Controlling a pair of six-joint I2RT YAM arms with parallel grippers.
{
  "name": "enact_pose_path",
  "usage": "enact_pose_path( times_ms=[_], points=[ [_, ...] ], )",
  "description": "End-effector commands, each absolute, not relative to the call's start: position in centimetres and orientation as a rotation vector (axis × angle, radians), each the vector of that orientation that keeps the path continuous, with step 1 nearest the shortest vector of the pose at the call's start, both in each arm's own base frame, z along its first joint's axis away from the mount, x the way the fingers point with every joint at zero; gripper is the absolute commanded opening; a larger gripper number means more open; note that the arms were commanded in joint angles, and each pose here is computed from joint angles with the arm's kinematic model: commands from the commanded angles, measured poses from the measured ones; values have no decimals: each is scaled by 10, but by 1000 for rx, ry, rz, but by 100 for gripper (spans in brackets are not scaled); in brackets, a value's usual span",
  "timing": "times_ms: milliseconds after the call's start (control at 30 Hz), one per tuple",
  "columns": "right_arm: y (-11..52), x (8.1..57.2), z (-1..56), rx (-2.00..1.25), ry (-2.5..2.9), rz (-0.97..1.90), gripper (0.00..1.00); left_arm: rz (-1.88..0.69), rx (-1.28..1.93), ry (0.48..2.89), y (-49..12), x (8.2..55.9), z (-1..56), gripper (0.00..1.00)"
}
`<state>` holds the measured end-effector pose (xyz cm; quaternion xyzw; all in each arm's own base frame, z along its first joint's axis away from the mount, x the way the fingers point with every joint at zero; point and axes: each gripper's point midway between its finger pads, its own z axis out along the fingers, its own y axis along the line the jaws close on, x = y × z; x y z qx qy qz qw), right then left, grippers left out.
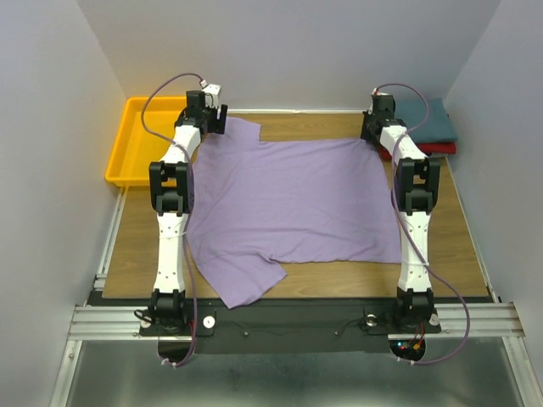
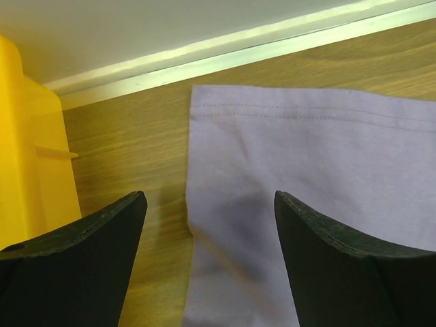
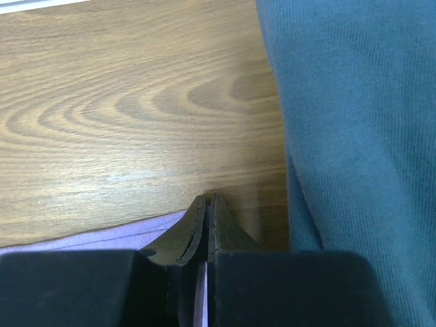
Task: Fold and stack the t-shirts
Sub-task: Fold the tshirt
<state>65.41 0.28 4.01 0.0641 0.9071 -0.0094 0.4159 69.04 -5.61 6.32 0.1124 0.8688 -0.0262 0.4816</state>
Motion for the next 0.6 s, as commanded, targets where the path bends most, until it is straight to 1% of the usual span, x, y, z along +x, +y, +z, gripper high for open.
enact_pose_path(
  times_ms=[0,33,67,233,333,367,467,500,567],
  points=[
    [7,650,47,141,2280,-2,1,13,317,2035,-49,706,93,88],
    [7,651,48,140,2276,-4,1,12,333,2065,-48,702,83,87],
    [7,651,48,139,2276,-7,0,-8,354,2065,-52,702,86,85],
    [7,653,49,140,2272,-8,1,-74,458,2080,-67,694,75,84],
    [6,654,52,142,2267,-9,1,-119,482,2115,-74,687,65,78],
    [8,653,51,138,2270,-7,1,-141,479,2128,-75,685,62,70],
    [7,652,53,131,2269,-3,1,-185,453,2182,-73,676,47,51],
    [8,651,53,128,2271,-1,1,-197,420,2192,-70,675,45,42],
    [10,651,57,116,2268,11,1,-214,384,2184,-68,677,49,38]
  ],
)
